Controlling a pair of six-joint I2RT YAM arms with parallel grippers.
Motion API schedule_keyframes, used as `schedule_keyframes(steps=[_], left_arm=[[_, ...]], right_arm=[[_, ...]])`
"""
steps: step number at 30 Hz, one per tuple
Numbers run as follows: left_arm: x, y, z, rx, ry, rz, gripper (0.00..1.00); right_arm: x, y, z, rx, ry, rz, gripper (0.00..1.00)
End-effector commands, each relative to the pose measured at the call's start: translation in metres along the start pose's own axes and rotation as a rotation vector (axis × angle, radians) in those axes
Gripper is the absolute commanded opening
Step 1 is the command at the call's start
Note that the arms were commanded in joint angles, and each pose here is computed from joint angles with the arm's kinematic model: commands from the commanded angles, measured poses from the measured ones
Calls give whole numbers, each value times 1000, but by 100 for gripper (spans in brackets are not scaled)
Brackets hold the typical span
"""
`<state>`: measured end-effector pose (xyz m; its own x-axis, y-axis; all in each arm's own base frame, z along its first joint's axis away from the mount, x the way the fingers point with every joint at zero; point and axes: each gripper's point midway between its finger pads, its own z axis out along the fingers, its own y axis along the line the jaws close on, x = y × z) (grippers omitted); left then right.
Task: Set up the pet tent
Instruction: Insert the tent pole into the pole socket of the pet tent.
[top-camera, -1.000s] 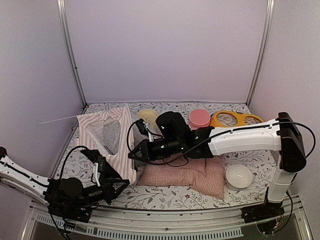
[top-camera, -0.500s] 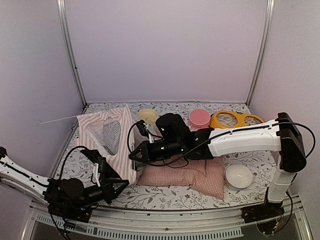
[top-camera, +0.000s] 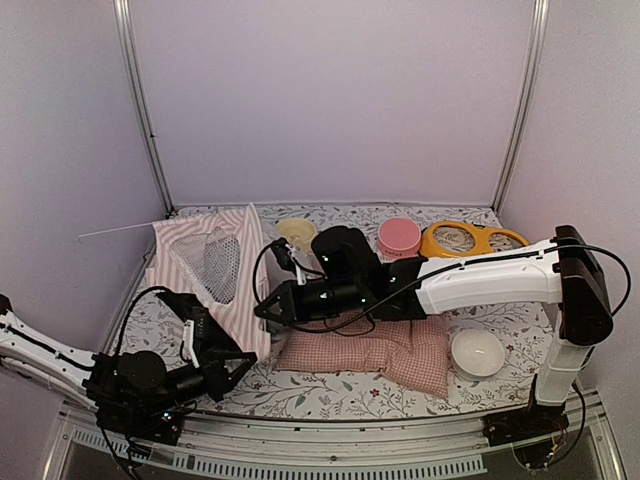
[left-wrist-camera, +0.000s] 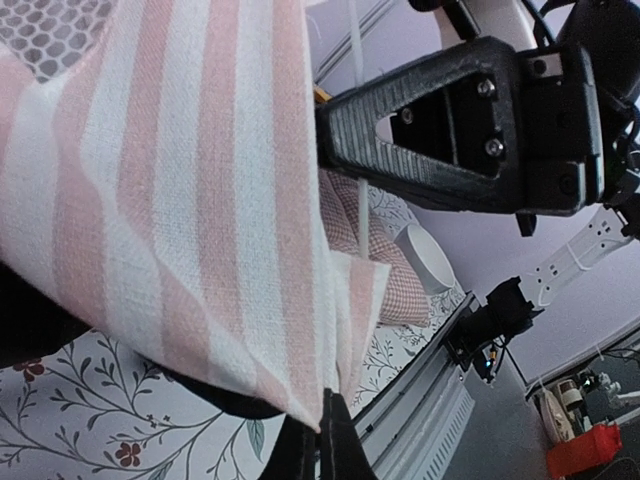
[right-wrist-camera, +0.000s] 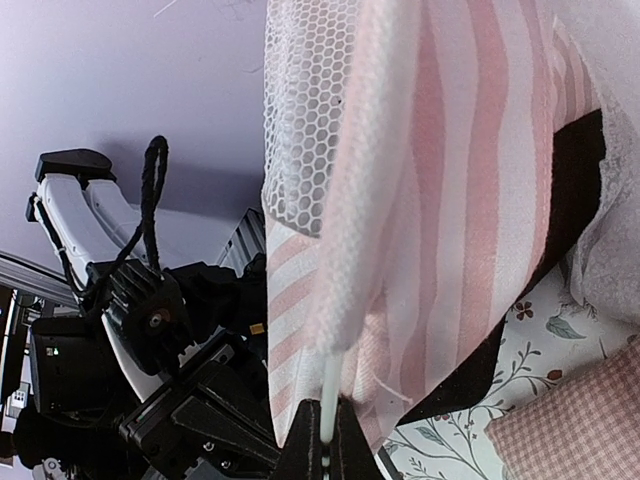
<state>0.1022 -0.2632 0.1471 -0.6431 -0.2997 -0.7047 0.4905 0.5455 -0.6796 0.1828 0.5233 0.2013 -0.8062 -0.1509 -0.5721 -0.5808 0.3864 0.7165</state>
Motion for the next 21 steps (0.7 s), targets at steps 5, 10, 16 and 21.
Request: schedule_keyframes(steps=[5,10,16,21], left_arm=[[-6,-16,-1,87,16,-45,0],[-13,-22,1,104,10,-37,0],[-26,-18,6,72,-33,-83,0],[-34,-11,7,57,-63,-155,0]], right_arm=[[-34,-6,0,23,-149,-34,0],[-33,-7,5,20,-139,-33,0],[-31,-9,6,36,-140,-36,0],[-33,-13,2,56,-155,-36,0]])
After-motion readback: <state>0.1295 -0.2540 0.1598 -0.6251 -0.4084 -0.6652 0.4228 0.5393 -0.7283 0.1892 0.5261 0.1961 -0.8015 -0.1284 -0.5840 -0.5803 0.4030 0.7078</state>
